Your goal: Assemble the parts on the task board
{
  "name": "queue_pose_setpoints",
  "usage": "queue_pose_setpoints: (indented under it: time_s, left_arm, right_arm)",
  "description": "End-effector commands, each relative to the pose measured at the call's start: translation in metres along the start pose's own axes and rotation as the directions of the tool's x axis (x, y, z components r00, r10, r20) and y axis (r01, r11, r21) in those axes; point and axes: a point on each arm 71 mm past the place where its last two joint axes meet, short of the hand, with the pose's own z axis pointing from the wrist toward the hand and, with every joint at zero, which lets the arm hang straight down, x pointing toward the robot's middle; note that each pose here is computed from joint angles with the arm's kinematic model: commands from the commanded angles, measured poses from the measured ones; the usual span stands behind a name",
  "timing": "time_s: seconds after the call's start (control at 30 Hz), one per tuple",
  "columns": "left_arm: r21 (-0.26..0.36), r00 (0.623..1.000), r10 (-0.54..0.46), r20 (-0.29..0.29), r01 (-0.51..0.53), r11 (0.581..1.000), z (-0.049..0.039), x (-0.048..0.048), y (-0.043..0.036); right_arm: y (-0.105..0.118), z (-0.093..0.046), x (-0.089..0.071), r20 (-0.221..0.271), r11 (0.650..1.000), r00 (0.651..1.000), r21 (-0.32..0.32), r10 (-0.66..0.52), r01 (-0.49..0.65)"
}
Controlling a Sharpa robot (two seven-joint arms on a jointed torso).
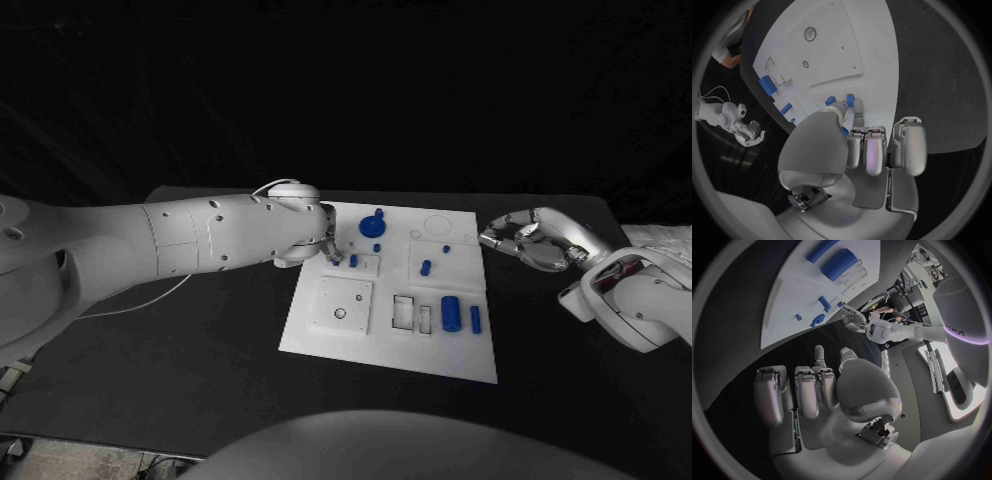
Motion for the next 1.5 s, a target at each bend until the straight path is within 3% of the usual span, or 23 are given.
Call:
queue_pose_setpoints:
  time_s: [0.03, 0.33, 0.8, 1.13, 1.37, 1.5]
  left_arm:
    - [0.003, 1.0, 0.01, -0.02, -0.01, 1.0, 0.0007, 0.0047, -0.0004]
    - [0.008, 1.0, 0.005, -0.013, -0.005, 1.0, 0.0012, 0.0041, -0.0009]
    - [-0.075, 0.994, 0.077, -0.076, -0.082, 0.994, 0.0029, 0.0075, 0.006]
    - [-0.044, 0.998, 0.038, -0.041, -0.04, 0.998, 0.0028, 0.0055, 0.0061]
    - [-0.032, 0.999, 0.018, -0.027, -0.019, 0.999, -0.002, 0.0037, 0.0127]
    - [-0.027, 0.999, 0.032, -0.04, -0.033, 0.999, -0.0109, -0.0026, 0.0189]
  right_arm:
    - [0.001, 0.0, 0.001, -0.002, 1.0, 1.0, -0.006, -0.002, 0.002]
    - [0.001, 0.0, 0.001, -0.003, 1.0, 1.0, -0.006, -0.002, 0.002]
    - [0.0, 0.0, 0.001, -0.007, 1.0, 1.0, -0.004, -0.001, 0.001]
    - [-0.001, 0.0, 0.001, -0.009, 1.0, 1.0, 0.001, -0.001, 0.001]
    - [-0.001, -0.001, 0.001, -0.009, 1.0, 1.0, 0.003, -0.001, 0.001]
    - [-0.001, -0.001, 0.0, -0.007, 1.0, 1.0, 0.003, -0.002, 0.002]
